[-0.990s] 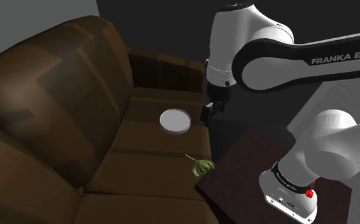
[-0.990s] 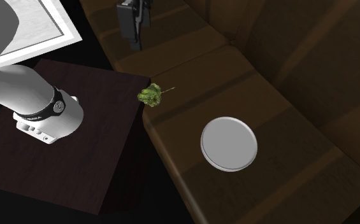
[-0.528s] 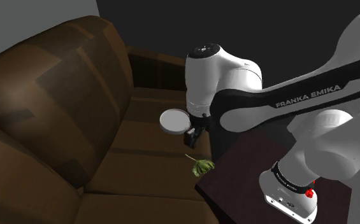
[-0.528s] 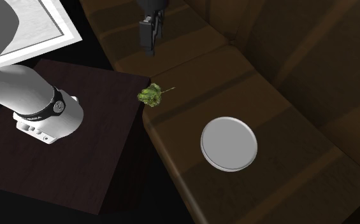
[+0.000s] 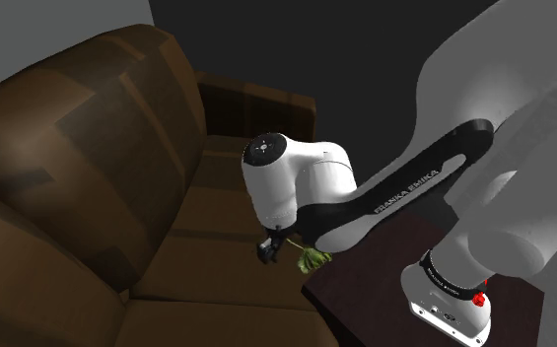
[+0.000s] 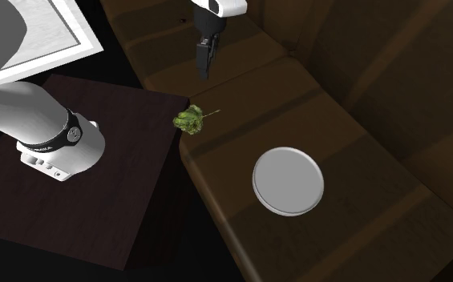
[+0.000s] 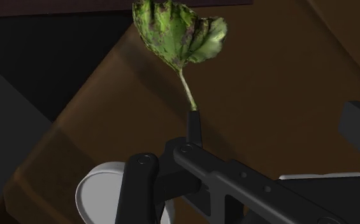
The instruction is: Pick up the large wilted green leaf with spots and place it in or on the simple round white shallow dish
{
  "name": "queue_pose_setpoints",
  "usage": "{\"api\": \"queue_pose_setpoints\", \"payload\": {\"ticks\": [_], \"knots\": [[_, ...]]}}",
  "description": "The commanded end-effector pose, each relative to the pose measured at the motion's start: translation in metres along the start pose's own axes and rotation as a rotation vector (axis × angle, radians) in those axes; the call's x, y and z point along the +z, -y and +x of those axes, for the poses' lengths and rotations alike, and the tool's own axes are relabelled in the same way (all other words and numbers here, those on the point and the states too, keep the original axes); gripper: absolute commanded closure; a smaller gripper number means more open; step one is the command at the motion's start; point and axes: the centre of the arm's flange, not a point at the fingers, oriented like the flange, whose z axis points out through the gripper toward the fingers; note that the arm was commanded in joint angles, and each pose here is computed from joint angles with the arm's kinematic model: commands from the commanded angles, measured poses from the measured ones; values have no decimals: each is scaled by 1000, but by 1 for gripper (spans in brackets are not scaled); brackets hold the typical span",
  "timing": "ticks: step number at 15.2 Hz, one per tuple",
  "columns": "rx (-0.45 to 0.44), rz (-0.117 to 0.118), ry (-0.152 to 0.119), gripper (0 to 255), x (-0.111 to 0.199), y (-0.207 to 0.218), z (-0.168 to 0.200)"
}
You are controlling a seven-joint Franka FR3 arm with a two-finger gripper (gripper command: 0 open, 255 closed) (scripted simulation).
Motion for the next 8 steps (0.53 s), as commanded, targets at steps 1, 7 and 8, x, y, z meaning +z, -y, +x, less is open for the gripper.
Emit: {"api": "queue_pose_setpoints", "payload": {"ticks": [1, 7, 8], "knots": [[8, -16, 0, 0, 22, 18, 6], [9, -17, 0, 0, 51, 20, 6], [9, -17, 0, 0, 56, 20, 6]]}}
